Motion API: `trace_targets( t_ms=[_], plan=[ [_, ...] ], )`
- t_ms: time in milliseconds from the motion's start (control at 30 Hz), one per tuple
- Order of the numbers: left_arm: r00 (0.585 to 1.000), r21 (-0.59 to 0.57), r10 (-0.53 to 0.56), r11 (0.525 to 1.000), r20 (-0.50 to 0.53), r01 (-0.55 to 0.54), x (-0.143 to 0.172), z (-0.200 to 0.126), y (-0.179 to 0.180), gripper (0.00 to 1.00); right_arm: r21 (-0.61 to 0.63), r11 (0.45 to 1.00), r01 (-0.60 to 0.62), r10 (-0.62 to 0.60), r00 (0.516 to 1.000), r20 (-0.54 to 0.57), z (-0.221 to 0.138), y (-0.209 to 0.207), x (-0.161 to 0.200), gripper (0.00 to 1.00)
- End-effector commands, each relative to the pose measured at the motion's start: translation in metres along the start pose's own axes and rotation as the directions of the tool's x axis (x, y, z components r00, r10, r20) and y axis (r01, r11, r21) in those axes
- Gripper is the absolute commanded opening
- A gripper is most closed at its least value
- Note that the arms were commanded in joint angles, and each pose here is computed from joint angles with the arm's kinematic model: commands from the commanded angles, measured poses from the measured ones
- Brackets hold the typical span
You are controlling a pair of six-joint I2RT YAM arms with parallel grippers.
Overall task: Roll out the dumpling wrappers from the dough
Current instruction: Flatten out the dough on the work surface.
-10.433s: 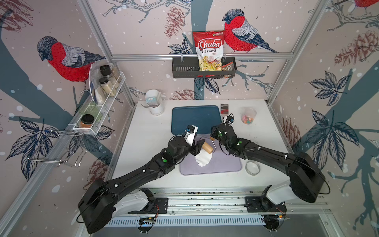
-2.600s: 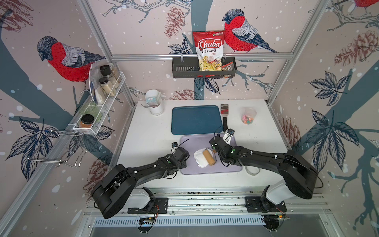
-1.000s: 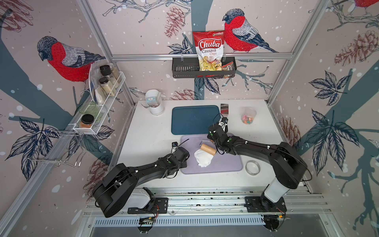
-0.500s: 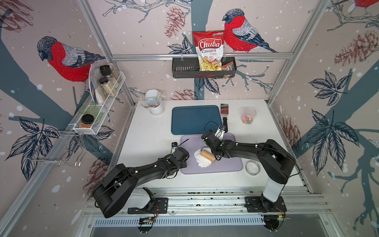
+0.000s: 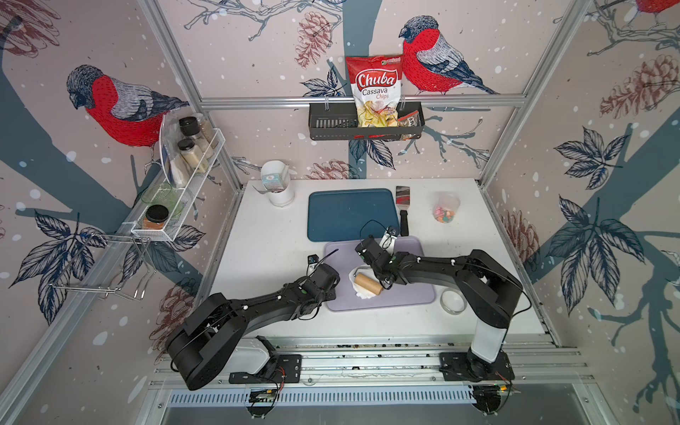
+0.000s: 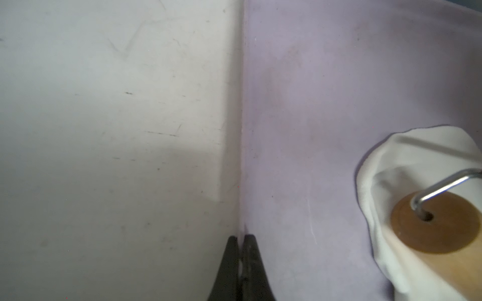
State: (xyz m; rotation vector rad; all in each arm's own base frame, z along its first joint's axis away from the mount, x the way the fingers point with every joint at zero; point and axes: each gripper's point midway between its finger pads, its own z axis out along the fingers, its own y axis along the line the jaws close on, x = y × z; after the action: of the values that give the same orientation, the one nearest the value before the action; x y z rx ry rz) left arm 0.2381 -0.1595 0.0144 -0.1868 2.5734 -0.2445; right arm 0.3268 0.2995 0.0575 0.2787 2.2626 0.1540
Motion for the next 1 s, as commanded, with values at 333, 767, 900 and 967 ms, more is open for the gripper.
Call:
trace_targets(
  t_ms=[333, 767, 900, 967],
  plan=[
    [0.993, -0.092, 0.017, 0.995, -0.115, -0.028, 0.031, 0.001, 0.029, 0.00, 0.074, 0.997, 0.025, -0.018, 0.995, -0.094, 0.005, -0.034, 0.000, 0.00],
    [0.994, -0.085, 0.010, 0.996, -0.108, -0.020, 0.031, -0.001, 0.029, 0.00, 0.084, 0.996, -0.008, 0.012, 0.999, -0.044, 0.003, -0.032, -0.016, 0.00],
    [0.994, -0.091, 0.015, 0.996, -0.109, -0.025, 0.031, 0.000, 0.030, 0.00, 0.023, 0.997, 0.072, -0.068, 0.987, -0.146, -0.005, -0.005, 0.030, 0.00],
    [0.994, -0.092, 0.013, 0.996, -0.110, -0.023, 0.032, 0.000, 0.030, 0.00, 0.065, 0.997, 0.034, -0.025, 0.990, -0.139, 0.007, -0.023, 0.021, 0.00]
  ],
)
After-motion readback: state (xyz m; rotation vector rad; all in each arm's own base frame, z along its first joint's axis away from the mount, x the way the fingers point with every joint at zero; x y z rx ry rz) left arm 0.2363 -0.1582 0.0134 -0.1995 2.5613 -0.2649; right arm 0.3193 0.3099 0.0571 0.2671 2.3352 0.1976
